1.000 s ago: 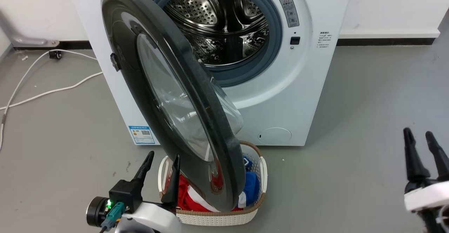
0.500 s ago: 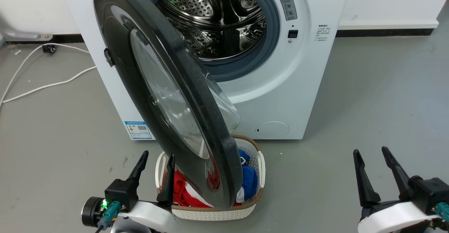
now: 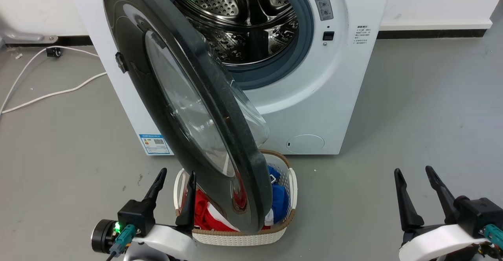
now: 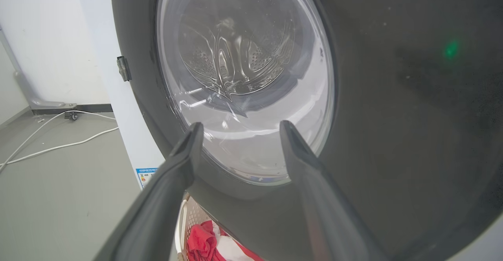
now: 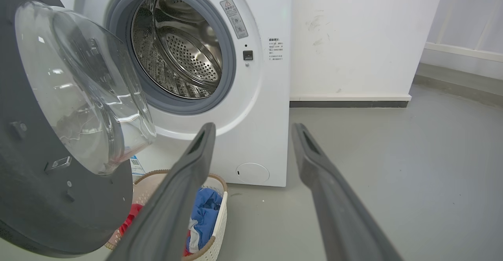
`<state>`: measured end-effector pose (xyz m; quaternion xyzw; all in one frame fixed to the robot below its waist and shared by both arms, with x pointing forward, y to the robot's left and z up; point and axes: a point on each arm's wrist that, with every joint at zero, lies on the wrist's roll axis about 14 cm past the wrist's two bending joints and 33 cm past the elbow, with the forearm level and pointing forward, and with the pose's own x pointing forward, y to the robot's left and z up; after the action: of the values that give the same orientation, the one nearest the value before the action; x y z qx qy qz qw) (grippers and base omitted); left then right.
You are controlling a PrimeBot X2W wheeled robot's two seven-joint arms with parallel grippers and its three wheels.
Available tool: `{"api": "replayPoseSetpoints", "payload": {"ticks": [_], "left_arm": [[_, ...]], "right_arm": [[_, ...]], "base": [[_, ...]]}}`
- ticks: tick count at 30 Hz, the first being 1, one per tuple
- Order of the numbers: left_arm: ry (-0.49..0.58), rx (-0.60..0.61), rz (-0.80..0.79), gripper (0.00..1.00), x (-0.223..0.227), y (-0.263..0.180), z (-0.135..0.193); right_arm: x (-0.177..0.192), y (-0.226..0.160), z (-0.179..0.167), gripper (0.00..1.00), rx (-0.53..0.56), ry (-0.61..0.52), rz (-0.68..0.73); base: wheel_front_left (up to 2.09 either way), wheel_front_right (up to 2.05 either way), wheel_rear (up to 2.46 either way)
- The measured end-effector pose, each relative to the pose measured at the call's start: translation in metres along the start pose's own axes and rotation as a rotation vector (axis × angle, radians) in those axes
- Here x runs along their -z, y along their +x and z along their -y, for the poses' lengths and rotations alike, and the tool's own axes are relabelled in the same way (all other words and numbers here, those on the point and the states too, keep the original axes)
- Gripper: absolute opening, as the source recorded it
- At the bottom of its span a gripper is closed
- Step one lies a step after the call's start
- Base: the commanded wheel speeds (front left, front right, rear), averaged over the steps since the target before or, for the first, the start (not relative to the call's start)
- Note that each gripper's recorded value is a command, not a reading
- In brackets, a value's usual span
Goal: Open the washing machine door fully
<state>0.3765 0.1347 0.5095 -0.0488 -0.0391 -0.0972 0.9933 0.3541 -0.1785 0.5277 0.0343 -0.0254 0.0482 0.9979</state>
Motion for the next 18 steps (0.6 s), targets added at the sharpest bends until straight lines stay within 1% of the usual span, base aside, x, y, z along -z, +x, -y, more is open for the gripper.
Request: {"api": "replayPoseSetpoints", "payload": {"ticks": [8,9,10,11,18], "left_arm": [[0.006,-0.001,0.003,1.0,-0.0011,0.0006,-0.0009],[0.006,-0.001,0.003,0.69,-0.0011,0.0006,-0.0009],[0.005,-0.001,0.002,0.21,-0.0008,0.0006,-0.0009],[0.003,0.0,0.002,0.0,-0.0009,0.0006,-0.0004],[0.003,0.001,0.022,0.0,-0.0073,0.0013,-0.0013]], "right_arm": [[0.0026,0.0009,0.0,1.0,0.0,-0.001,-0.008],[0.0026,0.0009,0.0,1.0,0.0,-0.001,-0.008],[0.0026,0.001,-0.0004,1.0,-0.001,-0.002,-0.008],[0.003,0.0009,-0.0006,1.0,-0.002,-0.007,-0.01],[0.0035,0.0006,-0.0011,1.0,-0.002,-0.008,-0.011]], "base": [[0.0,0.0,0.0],[0.0,0.0,0.0],[0.0,0.0,0.0],[0.0,0.0,0.0],[0.0,0.0,0.0]]}}
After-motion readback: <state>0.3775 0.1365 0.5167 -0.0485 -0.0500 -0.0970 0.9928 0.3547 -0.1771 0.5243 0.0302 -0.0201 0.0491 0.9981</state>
